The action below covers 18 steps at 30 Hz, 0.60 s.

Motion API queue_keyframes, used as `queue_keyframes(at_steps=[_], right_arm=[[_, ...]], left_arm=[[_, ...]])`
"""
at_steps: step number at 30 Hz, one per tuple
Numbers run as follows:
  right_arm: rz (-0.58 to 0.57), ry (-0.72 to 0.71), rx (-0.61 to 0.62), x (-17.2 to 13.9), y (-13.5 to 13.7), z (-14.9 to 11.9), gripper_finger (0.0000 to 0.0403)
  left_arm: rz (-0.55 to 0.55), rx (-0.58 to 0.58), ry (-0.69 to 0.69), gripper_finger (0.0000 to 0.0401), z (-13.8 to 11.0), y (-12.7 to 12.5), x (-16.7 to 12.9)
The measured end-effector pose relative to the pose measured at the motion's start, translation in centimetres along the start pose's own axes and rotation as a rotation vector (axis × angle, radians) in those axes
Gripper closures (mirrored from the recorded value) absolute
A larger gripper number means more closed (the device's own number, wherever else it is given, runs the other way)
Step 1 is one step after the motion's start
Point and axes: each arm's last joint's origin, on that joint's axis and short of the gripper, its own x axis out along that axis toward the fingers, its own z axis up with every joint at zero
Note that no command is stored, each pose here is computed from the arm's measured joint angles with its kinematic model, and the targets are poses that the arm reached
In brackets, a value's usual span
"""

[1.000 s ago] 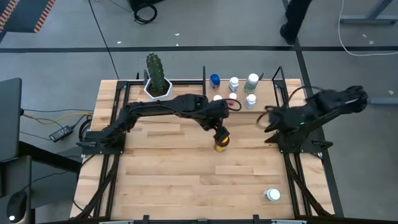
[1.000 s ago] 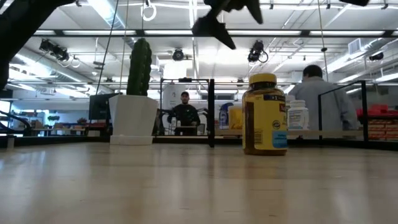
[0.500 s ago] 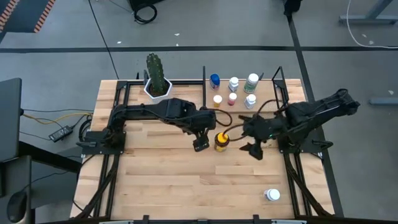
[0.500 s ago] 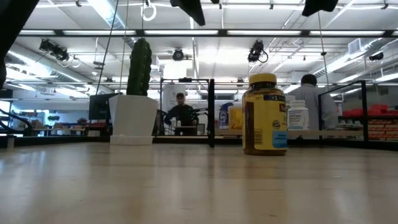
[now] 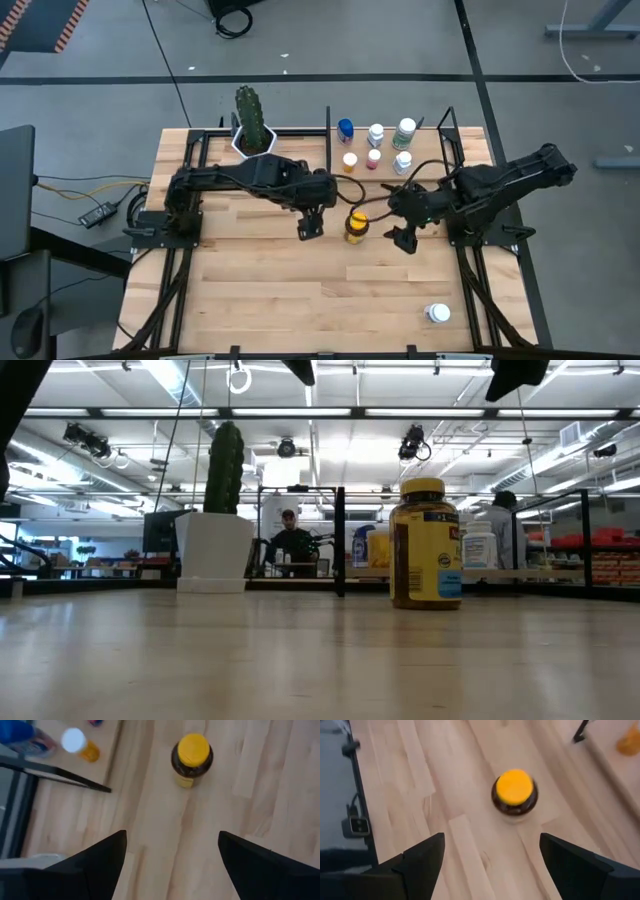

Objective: Pick and place medicine bottles onto shelf by color
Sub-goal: Put the yellow pill bottle on the shelf

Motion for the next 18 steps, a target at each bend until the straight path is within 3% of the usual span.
queue_keyframes(at_steps=[12,18], right_arm=[[0.049,-0.146,0.03,-3.1,-1.1,-0.1,0.007],[0.057,-0.209,0.125,-4.6,-1.9,-0.4,0.007]], left_arm=[[-0.025,0.08,-0.212,0.0102,1.1,-0.2,-2.1],[-0.044,0.087,-0.294,0.0119,1.6,-1.0,-1.4]])
